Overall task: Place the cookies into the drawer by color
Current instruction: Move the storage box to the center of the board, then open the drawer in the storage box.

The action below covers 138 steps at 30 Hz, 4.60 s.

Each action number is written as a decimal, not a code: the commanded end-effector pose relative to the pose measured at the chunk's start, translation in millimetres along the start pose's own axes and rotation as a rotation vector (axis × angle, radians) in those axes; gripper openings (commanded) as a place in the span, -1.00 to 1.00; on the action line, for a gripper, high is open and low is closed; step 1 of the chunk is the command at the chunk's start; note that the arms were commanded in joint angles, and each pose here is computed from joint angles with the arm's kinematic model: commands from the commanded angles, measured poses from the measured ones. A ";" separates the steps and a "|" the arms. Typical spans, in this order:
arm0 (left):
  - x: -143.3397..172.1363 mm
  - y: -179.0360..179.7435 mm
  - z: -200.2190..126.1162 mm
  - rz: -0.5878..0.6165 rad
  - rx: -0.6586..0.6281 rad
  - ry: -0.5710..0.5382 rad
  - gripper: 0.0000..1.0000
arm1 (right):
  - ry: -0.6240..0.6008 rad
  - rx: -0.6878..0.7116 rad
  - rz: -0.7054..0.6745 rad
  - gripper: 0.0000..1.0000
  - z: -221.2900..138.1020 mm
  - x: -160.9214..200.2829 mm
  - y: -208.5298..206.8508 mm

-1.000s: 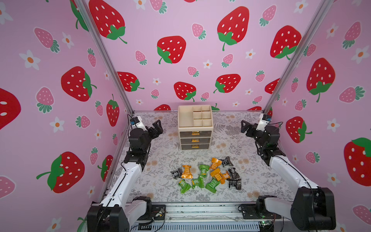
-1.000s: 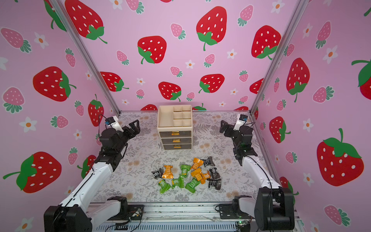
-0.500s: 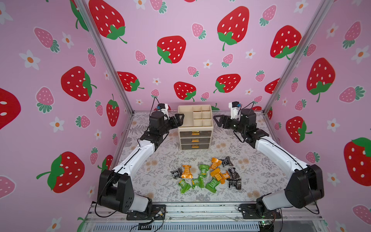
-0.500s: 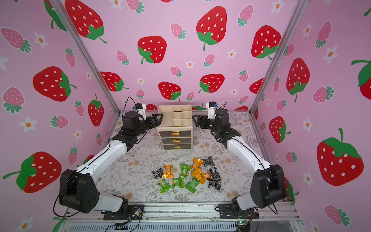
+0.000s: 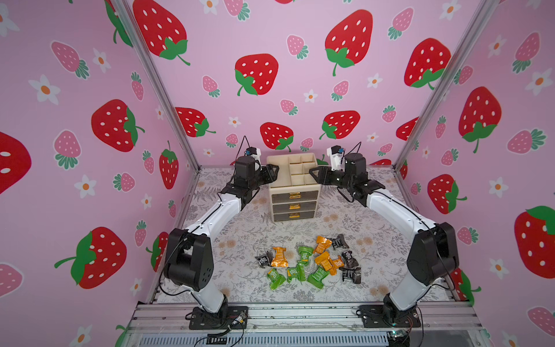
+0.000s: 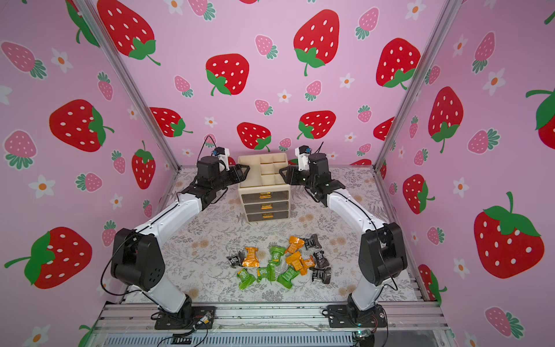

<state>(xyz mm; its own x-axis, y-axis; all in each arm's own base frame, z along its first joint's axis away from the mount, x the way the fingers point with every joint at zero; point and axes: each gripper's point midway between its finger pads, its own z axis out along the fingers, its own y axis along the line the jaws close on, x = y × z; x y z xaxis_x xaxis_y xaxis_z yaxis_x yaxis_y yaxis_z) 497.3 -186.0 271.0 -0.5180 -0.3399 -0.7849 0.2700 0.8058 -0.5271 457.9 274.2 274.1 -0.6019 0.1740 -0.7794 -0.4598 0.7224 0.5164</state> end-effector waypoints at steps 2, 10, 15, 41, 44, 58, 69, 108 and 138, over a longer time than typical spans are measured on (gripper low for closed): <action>-3.2 -4.8 18.5 0.056 0.009 0.021 0.03 | 0.082 0.025 0.037 -0.06 15.5 23.9 -13.2; -8.2 -1.9 38.4 0.050 0.013 0.027 -0.07 | 0.087 0.041 0.048 -0.08 15.7 26.5 -8.4; -22.6 2.5 15.8 -0.017 -0.017 -0.032 0.47 | 0.062 0.120 0.103 -0.05 5.3 25.7 -22.8; 97.8 -51.3 -59.7 -0.761 0.090 -0.292 0.61 | 0.065 0.120 0.117 -0.01 -12.2 22.5 -21.0; 100.2 -53.1 -43.6 -0.798 0.114 -0.320 0.40 | 0.068 0.115 0.119 -0.01 -10.5 23.3 -21.6; 89.9 -77.4 -31.4 -0.766 0.262 -0.475 0.17 | 0.081 0.117 0.115 -0.01 -6.6 27.3 -31.5; 91.4 -82.3 -44.0 -0.773 0.339 -0.477 0.03 | 0.089 0.098 0.133 -0.01 -3.0 31.1 -32.6; 96.9 -74.2 -5.9 -0.732 0.346 -0.413 -0.41 | 0.124 0.073 0.162 -0.02 3.8 40.5 -31.7; 84.7 -72.8 -7.5 -0.693 0.357 -0.350 -0.81 | 0.138 0.101 0.150 -0.02 11.0 39.8 -41.1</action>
<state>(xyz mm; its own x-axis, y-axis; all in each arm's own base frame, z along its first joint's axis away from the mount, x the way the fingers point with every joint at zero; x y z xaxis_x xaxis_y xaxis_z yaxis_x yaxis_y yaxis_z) 437.4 -265.1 223.3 -0.3720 -0.8994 -0.2295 0.1880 0.1691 -0.9675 467.9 257.9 264.7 -0.6497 0.2654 -0.7123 -0.3544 0.7232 0.5927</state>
